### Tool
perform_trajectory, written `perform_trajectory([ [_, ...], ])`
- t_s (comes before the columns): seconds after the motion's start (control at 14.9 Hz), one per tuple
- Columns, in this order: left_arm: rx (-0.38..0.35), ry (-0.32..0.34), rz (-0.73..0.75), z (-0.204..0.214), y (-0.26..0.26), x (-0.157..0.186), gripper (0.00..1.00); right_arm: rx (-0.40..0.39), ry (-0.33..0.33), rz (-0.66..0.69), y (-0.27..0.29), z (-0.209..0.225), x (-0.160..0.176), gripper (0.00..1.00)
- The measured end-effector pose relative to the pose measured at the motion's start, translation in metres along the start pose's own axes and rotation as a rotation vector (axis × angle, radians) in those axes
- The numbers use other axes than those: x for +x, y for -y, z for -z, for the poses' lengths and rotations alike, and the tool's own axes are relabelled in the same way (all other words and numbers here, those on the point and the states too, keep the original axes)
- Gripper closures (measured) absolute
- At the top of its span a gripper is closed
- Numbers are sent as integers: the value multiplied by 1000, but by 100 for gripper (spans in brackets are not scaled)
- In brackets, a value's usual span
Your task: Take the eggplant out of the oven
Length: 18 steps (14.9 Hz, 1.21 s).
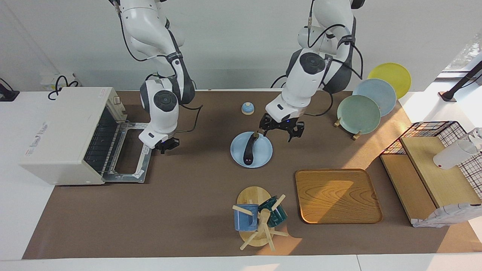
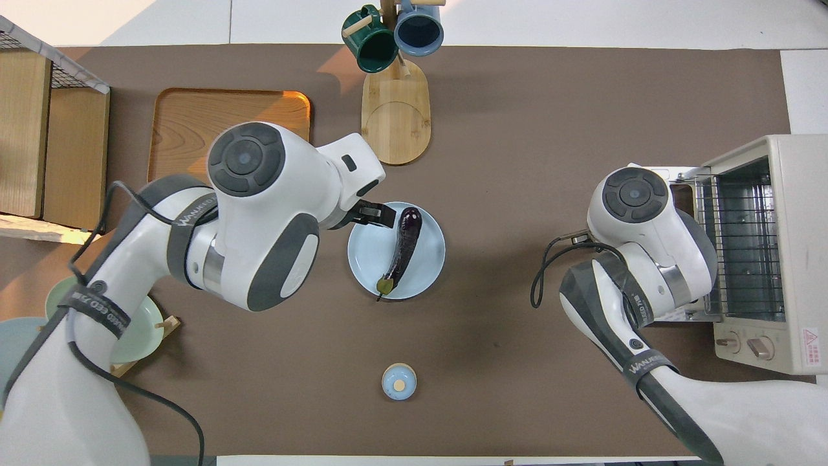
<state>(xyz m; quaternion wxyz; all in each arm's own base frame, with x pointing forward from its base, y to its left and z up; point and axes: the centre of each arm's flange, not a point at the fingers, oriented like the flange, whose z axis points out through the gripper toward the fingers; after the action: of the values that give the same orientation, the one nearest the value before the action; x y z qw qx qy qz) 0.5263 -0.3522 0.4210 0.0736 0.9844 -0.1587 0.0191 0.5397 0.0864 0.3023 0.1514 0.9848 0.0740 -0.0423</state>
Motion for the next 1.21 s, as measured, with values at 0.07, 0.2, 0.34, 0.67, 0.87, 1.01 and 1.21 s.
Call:
perform_trajectory([
  [0.07,1,4,-13,-14,-6,0,0,1,1,-6,-4,-4,-1,99],
  [0.2,3,10,-44,-39,-17,-1,0,8,-8,-15,-9,-10,-2,99],
  [0.34,5,16,-69,-66,-29,-3,0,1,-5,-5,-12,-14,-4,99],
  [0.67,12,41,-104,-99,-43,-10,0,-54,-6,95,-14,-11,-4,99],
  [0.87,11,27,-110,-112,-43,-16,0,-80,37,139,-20,16,-1,99],
  [1.01,14,30,-109,-119,-41,-19,0,-93,50,159,-36,45,-3,99],
  [1.21,14,30,-109,-120,-41,-19,3,-89,32,165,-87,86,-17,99],
])
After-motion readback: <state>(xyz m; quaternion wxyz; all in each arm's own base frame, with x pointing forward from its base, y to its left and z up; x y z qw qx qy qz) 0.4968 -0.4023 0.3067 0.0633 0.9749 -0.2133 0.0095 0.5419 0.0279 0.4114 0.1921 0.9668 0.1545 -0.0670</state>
